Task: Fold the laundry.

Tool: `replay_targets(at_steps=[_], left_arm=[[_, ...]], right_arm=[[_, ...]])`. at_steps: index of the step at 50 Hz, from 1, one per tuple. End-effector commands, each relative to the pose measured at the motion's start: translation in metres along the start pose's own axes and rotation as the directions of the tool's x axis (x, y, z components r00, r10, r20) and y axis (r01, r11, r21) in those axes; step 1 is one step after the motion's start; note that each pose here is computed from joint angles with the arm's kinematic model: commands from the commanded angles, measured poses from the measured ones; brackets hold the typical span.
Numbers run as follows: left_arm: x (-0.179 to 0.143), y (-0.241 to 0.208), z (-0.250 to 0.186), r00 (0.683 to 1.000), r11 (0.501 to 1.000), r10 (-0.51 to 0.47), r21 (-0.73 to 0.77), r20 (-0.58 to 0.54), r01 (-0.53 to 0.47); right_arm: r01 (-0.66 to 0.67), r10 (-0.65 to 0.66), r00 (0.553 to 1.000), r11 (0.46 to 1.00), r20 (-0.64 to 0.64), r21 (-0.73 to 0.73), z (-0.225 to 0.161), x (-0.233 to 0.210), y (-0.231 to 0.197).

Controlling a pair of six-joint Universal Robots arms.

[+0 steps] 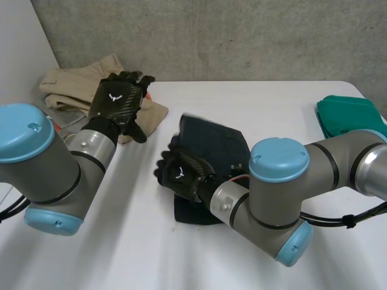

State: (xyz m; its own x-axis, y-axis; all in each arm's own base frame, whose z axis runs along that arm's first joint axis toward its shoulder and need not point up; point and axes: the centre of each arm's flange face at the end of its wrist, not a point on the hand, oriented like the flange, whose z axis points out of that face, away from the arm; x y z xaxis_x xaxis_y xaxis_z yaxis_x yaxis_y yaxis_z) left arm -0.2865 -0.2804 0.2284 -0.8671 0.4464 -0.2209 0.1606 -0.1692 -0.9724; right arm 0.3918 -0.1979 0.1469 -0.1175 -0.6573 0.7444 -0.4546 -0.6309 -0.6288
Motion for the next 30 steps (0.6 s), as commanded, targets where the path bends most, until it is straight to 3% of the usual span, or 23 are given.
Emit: replay_targets(at_steps=[1, 2, 5, 6, 10, 18, 24, 30], left_arm=[[-0.003, -0.023, 0.011, 1.0, 0.997, 0.003, 0.072, 0.013, -0.004], [-0.002, -0.026, 0.012, 1.0, 0.997, 0.003, 0.081, 0.011, -0.004], [0.017, -0.039, 0.015, 0.999, 0.992, -0.001, 0.124, -0.034, 0.005], [0.022, -0.041, 0.015, 0.999, 0.991, -0.002, 0.131, -0.047, 0.008], [0.055, -0.047, 0.019, 0.993, 0.989, -0.007, 0.145, -0.121, 0.025], [0.1, -0.02, 0.029, 0.982, 1.0, -0.012, -0.014, -0.19, 0.009], [0.109, 0.019, 0.031, 0.991, 0.981, 0.013, -0.19, -0.131, -0.039], [0.116, 0.054, 0.019, 0.988, 0.944, 0.036, -0.32, -0.15, -0.083]], right_arm=[[-0.364, 0.364, 0.919, 0.931, -0.15, 0.032, -0.021, 0.061, 0.0], [-0.483, 0.486, 0.855, 0.873, -0.179, 0.064, -0.031, 0.075, -0.002], [-0.63, 0.638, 0.737, 0.768, -0.223, 0.116, -0.043, 0.096, 0.003], [-0.702, 0.713, 0.657, 0.697, -0.247, 0.146, -0.051, 0.11, 0.01], [-0.788, 0.791, 0.518, 0.589, -0.327, 0.176, -0.07, 0.14, 0.037], [-0.859, 0.808, 0.453, 0.508, -0.376, 0.057, -0.068, 0.152, 0.068], [-0.873, 0.801, 0.472, 0.483, -0.368, -0.067, -0.052, 0.141, 0.09], [-0.871, 0.795, 0.491, 0.462, -0.356, -0.17, -0.039, 0.117, 0.111]])
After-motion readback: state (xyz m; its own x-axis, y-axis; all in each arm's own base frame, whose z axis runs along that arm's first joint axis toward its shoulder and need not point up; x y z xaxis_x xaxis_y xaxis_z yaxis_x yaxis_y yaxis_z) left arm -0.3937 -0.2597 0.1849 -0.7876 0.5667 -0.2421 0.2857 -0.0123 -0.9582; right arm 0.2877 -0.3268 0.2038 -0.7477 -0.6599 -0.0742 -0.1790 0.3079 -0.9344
